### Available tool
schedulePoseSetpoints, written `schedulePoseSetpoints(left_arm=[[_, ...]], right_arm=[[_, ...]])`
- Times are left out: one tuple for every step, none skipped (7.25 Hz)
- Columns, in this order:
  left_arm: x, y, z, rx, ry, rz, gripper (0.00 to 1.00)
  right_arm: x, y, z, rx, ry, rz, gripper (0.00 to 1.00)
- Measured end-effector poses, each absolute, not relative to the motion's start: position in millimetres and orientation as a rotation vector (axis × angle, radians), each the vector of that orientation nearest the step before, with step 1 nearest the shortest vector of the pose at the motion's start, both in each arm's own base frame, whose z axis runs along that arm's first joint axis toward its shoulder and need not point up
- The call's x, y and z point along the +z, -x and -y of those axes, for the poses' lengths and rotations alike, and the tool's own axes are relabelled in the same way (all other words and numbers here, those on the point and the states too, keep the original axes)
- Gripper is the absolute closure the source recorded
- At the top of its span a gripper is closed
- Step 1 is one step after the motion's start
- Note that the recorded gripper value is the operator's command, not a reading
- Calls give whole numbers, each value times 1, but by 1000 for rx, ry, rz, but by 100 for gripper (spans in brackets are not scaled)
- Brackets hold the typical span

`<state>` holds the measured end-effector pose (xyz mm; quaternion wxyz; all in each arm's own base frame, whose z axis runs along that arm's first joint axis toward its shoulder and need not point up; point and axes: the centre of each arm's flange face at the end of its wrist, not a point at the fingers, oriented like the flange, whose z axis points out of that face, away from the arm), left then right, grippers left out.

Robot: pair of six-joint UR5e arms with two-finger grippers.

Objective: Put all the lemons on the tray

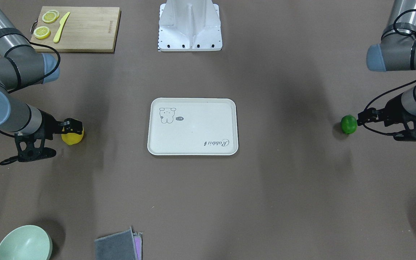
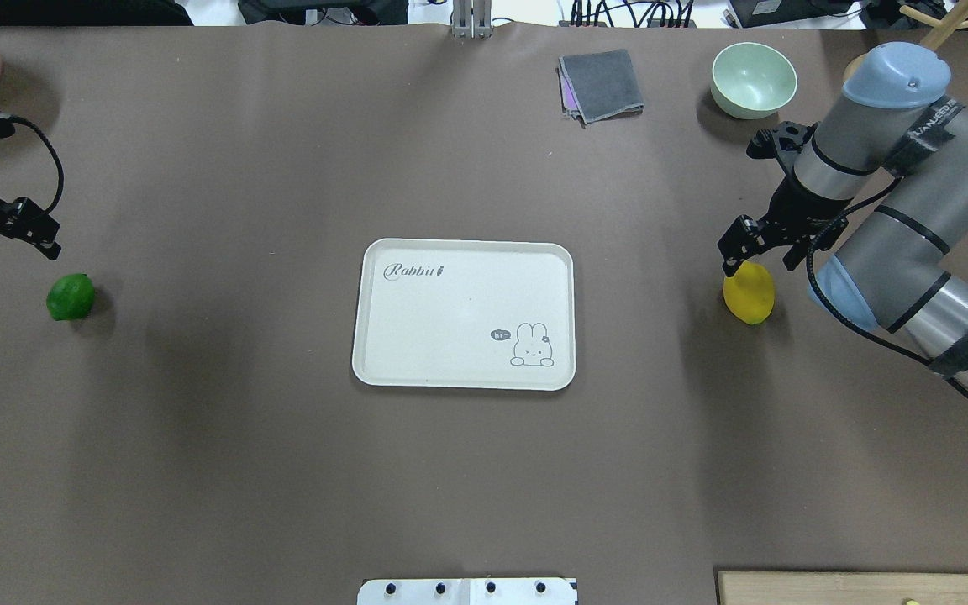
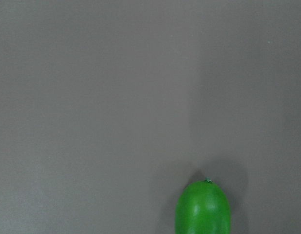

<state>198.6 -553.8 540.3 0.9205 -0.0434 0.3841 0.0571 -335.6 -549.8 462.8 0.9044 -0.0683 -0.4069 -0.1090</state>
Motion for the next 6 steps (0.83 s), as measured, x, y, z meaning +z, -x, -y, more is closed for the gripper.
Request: schedulePoseSetpoints(left_arm=[[538, -203, 556, 122, 90, -790, 2], [538, -208, 556, 128, 94, -789, 2], [541, -213, 558, 132, 103, -787, 2], [546, -217, 561, 132, 113, -784, 2], [549, -222, 567, 132, 126, -784, 2], [553, -228, 572, 132, 149, -801, 2]], right_arm=[[469, 342, 547, -240, 150, 835, 2], [476, 349, 544, -255, 161, 829, 9], [481, 355, 542, -267, 170, 824, 32], [485, 357, 541, -280, 172, 822, 66], [485, 356, 541, -290, 175, 829, 81], [484, 352, 543, -290, 182, 843, 82]])
